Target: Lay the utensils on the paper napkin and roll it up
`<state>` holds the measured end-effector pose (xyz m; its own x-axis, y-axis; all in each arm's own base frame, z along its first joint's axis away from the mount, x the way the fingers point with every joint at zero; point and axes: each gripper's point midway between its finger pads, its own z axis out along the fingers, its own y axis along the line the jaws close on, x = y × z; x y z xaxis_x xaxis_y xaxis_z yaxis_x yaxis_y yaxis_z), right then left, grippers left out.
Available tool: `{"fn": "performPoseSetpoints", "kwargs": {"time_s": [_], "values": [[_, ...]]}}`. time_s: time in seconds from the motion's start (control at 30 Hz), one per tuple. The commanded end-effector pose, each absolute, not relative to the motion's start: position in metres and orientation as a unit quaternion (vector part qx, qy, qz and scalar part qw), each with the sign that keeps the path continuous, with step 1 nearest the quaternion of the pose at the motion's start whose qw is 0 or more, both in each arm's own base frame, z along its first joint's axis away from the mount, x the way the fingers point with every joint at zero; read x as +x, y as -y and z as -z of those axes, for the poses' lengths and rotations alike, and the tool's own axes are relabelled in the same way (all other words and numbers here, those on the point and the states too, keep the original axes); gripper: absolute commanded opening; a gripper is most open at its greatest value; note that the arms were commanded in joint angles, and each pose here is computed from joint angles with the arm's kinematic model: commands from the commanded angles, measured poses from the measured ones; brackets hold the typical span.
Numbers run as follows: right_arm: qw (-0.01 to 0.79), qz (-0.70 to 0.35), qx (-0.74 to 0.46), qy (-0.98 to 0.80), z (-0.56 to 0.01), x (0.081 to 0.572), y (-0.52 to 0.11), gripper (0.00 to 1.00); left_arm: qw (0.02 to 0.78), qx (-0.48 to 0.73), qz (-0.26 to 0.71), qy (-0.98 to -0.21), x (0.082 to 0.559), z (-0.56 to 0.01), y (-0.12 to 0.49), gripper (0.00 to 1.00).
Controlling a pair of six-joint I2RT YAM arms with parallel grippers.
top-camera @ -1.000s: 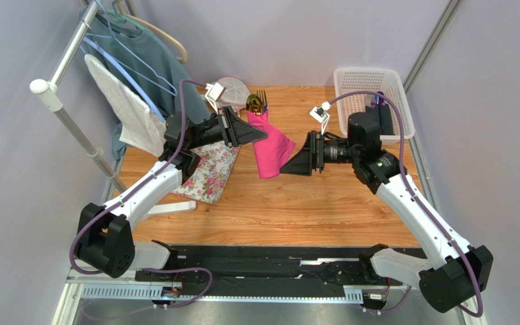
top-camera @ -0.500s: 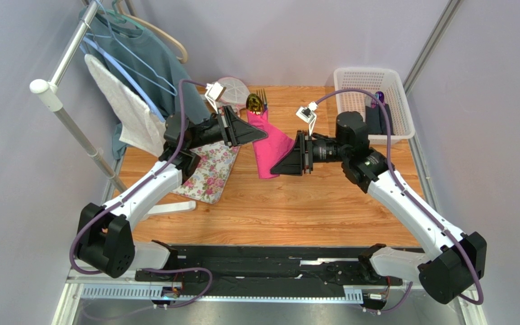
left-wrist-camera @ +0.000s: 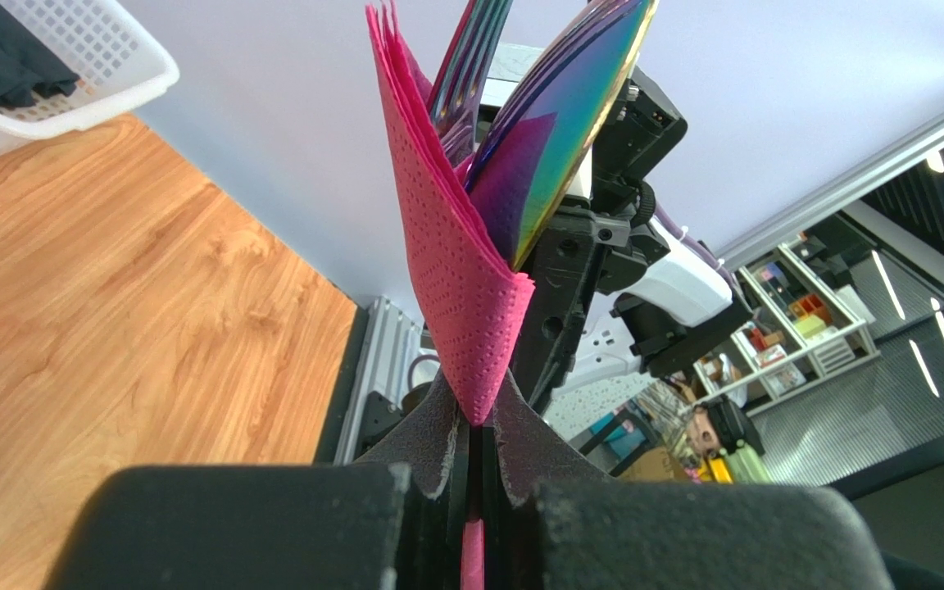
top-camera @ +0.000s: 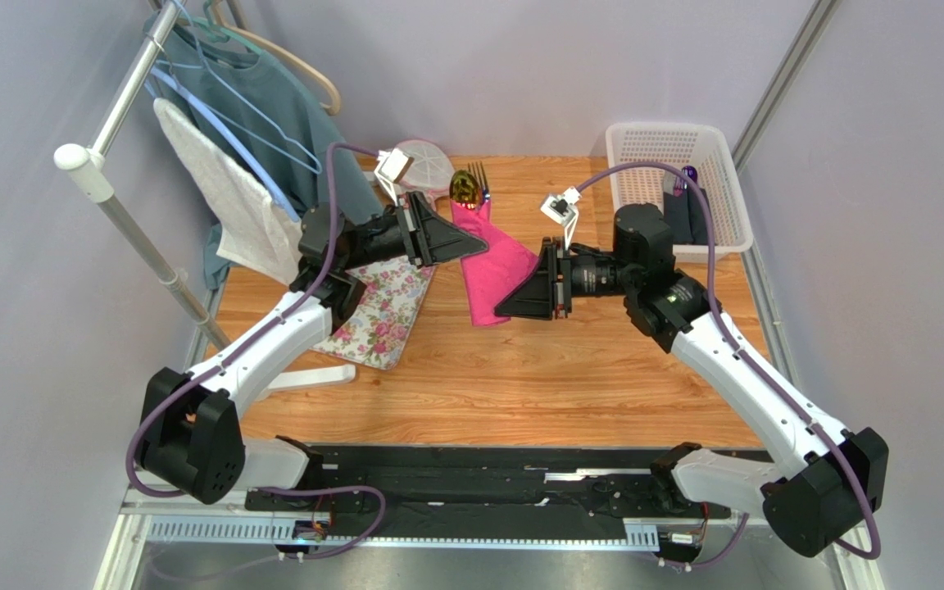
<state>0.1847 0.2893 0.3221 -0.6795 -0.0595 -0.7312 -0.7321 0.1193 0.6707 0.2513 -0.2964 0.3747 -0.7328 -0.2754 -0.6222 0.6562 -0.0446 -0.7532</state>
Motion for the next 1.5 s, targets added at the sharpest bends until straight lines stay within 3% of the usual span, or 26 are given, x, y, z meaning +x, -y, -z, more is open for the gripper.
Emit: {"fn": "performPoseSetpoints", "kwargs": {"time_s": [0.0, 0.07, 0.2, 0.23, 0.27, 0.37, 0.4, 0.43, 0.53, 0.6, 0.83, 1.17, 1.2, 1.37, 1.47], "values": [[0.298, -0.588, -0.301, -0.689, -0.331, 0.179, -0.283, 0.33, 0.375, 0.179, 0.708, -0.571, 0.252, -0.408, 0.292, 0.0], [0.3, -0.582, -0.301, -0.694, -0.33, 0.18, -0.282, 0.38, 0.375, 0.18, 0.708, -0.57, 0.252, -0.408, 0.292, 0.0], [0.296, -0.577, -0.308, -0.696, -0.325, 0.178, -0.279, 0.33, 0.374, 0.18, 0.709, -0.571, 0.252, -0.408, 0.292, 0.0], [0.297, -0.577, -0.311, -0.695, -0.325, 0.177, -0.279, 0.13, 0.375, 0.179, 0.708, -0.571, 0.252, -0.408, 0.292, 0.0], [0.296, -0.578, -0.315, -0.691, -0.326, 0.176, -0.279, 0.05, 0.374, 0.178, 0.708, -0.572, 0.252, -0.407, 0.293, 0.0], [0.301, -0.579, -0.322, -0.686, -0.328, 0.175, -0.278, 0.0, 0.373, 0.179, 0.709, -0.572, 0.252, -0.406, 0.293, 0.0], [0.302, -0.578, -0.321, -0.686, -0.328, 0.175, -0.278, 0.03, 0.373, 0.179, 0.709, -0.572, 0.252, -0.406, 0.293, 0.0], [0.306, -0.572, -0.319, -0.69, -0.327, 0.178, -0.277, 0.24, 0.372, 0.18, 0.709, -0.572, 0.252, -0.406, 0.293, 0.0], [0.309, -0.556, -0.308, -0.708, -0.326, 0.184, -0.266, 0.55, 0.373, 0.183, 0.708, -0.571, 0.251, -0.406, 0.293, 0.0], [0.315, -0.541, -0.285, -0.726, -0.331, 0.192, -0.251, 0.64, 0.374, 0.181, 0.707, -0.572, 0.252, -0.404, 0.292, 0.0], [0.362, -0.528, -0.251, -0.726, -0.366, 0.211, -0.221, 0.67, 0.367, 0.175, 0.709, -0.576, 0.254, -0.397, 0.293, 0.0], [0.353, -0.562, -0.25, -0.705, -0.388, 0.22, -0.231, 0.67, 0.366, 0.177, 0.711, -0.574, 0.251, -0.397, 0.293, 0.0], [0.353, -0.561, -0.25, -0.706, -0.387, 0.22, -0.231, 0.66, 0.367, 0.176, 0.711, -0.574, 0.251, -0.398, 0.292, 0.0], [0.36, -0.552, -0.243, -0.712, -0.38, 0.231, -0.231, 0.3, 0.367, 0.177, 0.713, -0.571, 0.25, -0.4, 0.292, 0.0], [0.358, -0.565, -0.24, -0.704, -0.382, 0.234, -0.235, 0.16, 0.363, 0.177, 0.713, -0.573, 0.249, -0.399, 0.292, 0.0]]}}
